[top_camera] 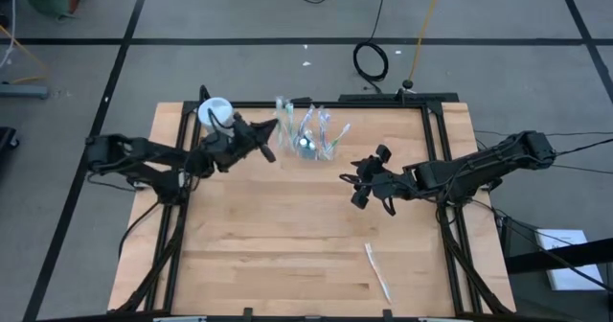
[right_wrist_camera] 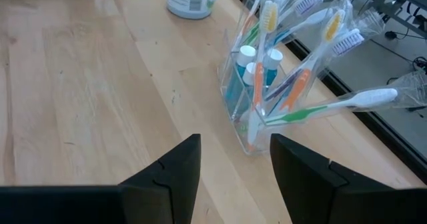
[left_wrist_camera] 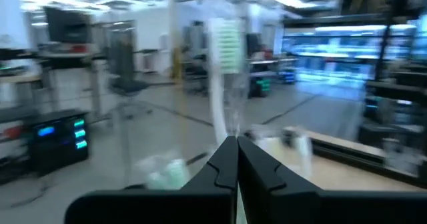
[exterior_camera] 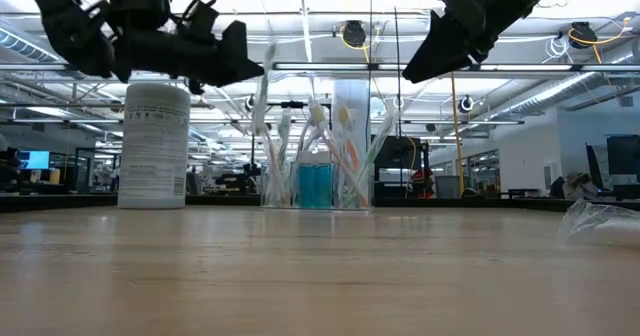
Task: Pick & Place toothbrushing station
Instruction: Put the green toothbrush into the transparent organizer
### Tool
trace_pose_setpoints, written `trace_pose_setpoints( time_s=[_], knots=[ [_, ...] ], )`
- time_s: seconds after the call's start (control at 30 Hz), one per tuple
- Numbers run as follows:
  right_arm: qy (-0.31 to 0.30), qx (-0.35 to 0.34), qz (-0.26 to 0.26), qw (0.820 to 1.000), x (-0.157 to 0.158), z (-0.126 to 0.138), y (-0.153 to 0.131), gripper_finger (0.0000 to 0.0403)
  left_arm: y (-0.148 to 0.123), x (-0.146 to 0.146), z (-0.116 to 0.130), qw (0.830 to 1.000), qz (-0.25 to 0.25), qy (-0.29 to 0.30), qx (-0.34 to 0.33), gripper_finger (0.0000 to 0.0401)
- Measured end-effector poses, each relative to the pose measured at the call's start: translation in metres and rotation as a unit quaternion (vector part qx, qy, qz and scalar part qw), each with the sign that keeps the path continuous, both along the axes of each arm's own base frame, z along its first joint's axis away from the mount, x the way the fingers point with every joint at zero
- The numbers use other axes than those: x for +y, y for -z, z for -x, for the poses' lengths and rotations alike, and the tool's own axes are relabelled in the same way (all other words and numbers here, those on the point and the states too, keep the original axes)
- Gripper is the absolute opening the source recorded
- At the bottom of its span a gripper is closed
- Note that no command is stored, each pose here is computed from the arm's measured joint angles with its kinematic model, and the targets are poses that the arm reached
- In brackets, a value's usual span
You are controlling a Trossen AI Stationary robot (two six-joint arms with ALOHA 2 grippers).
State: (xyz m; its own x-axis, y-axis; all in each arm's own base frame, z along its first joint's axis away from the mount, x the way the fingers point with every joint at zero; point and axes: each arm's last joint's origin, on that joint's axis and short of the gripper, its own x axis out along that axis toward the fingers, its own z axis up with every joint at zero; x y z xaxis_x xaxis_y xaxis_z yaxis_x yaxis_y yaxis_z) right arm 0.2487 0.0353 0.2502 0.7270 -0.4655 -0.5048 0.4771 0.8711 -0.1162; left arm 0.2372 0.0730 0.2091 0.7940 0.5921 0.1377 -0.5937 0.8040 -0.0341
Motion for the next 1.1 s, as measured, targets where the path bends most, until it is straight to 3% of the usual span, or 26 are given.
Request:
trace_pose_setpoints(
  time_s=[0.1,0.3,0.47,0.63,0.73,0.9,1.1],
  knots=[
    [0.002,-0.004,0.0,1.0,0.0,0.0,-0.001,0.0171,0.003,0.007,-0.01,0.999,-0.018,0.032,-0.005,0.0003],
    [0.001,-0.005,-0.001,1.0,0.0,-0.001,-0.001,0.0171,0.016,0.021,-0.039,0.999,-0.028,0.026,0.038,0.0002],
    [0.001,-0.005,-0.001,1.0,0.0,-0.001,-0.001,0.0171,0.033,0.034,-0.057,0.997,-0.024,-0.026,0.072,0.0002],
    [-0.002,-0.002,0.003,1.0,0.0,-0.001,-0.001,0.0171,0.052,0.035,-0.06,0.99,-0.037,-0.041,0.128,0.0003],
    [-0.002,-0.002,0.003,1.0,0.0,-0.001,-0.001,0.0171,0.065,0.03,-0.059,0.987,0.003,-0.036,0.156,0.0002],
    [-0.002,-0.002,0.003,1.0,0.0,-0.001,-0.001,0.0171,0.082,0.022,-0.056,0.971,0.055,-0.077,0.219,0.0005],
    [-0.002,-0.003,0.003,1.0,0.0,-0.001,-0.001,0.0171,0.085,0.01,-0.058,0.965,0.034,-0.05,0.254,0.0006]
  ],
)
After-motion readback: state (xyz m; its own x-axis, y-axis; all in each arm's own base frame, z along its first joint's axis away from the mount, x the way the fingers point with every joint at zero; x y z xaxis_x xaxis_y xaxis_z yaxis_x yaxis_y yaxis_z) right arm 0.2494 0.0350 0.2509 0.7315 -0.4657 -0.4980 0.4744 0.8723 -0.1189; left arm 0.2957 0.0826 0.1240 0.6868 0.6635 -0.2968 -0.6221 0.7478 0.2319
